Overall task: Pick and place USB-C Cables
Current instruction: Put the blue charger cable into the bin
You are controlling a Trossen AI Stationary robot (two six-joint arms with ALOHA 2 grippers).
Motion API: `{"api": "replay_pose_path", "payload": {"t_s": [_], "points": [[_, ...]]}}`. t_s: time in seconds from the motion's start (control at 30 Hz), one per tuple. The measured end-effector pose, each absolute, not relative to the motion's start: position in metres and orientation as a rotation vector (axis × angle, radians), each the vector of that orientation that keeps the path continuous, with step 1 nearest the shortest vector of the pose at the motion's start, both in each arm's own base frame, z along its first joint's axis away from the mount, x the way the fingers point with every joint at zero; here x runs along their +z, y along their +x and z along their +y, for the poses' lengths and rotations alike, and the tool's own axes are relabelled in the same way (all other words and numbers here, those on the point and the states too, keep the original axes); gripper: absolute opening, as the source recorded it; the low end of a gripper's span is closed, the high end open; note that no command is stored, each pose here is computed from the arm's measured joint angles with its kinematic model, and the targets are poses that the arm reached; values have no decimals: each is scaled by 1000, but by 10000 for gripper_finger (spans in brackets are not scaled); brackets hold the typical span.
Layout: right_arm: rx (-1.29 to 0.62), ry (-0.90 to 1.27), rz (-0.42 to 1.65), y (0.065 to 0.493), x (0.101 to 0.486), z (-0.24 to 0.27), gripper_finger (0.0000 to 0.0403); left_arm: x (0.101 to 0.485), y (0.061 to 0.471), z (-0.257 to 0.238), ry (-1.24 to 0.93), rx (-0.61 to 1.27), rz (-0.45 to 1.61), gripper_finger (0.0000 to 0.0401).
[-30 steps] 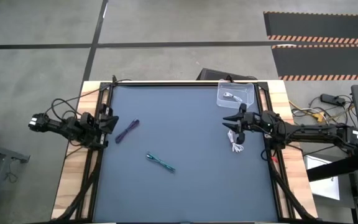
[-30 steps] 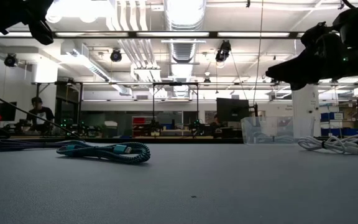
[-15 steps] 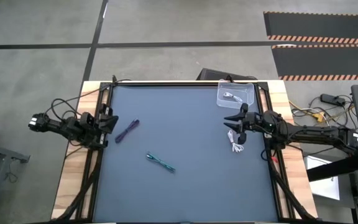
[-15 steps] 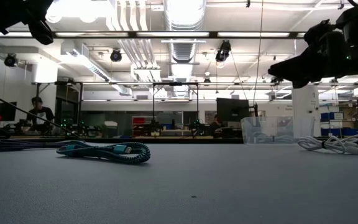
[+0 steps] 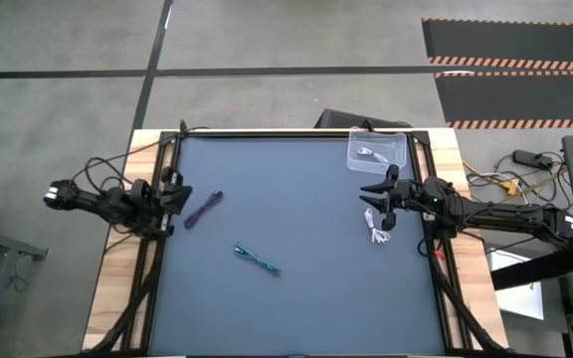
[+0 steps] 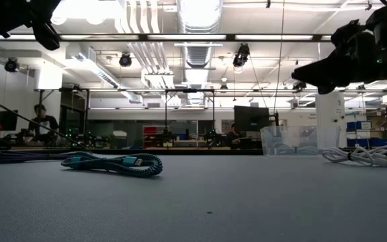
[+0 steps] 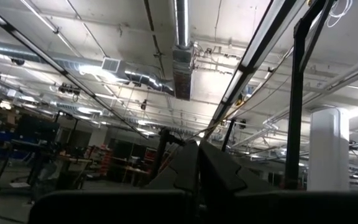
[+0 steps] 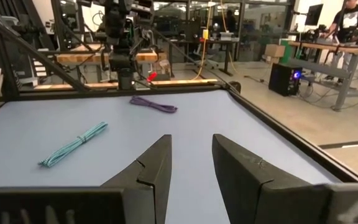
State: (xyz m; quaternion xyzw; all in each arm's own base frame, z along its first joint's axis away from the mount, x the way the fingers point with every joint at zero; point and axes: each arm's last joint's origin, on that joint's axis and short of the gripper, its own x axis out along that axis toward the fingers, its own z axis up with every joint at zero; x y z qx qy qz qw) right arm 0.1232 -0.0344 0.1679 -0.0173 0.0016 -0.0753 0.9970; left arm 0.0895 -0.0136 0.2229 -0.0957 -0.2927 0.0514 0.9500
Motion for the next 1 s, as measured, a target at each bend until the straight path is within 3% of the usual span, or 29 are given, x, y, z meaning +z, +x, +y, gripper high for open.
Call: {"api": "replay_pose_path", "payload": {"t_s": [1.0], "points": [[-153, -39, -2, 123, 168, -34, 108, 257, 178, -38, -149, 98, -233, 0]]}}
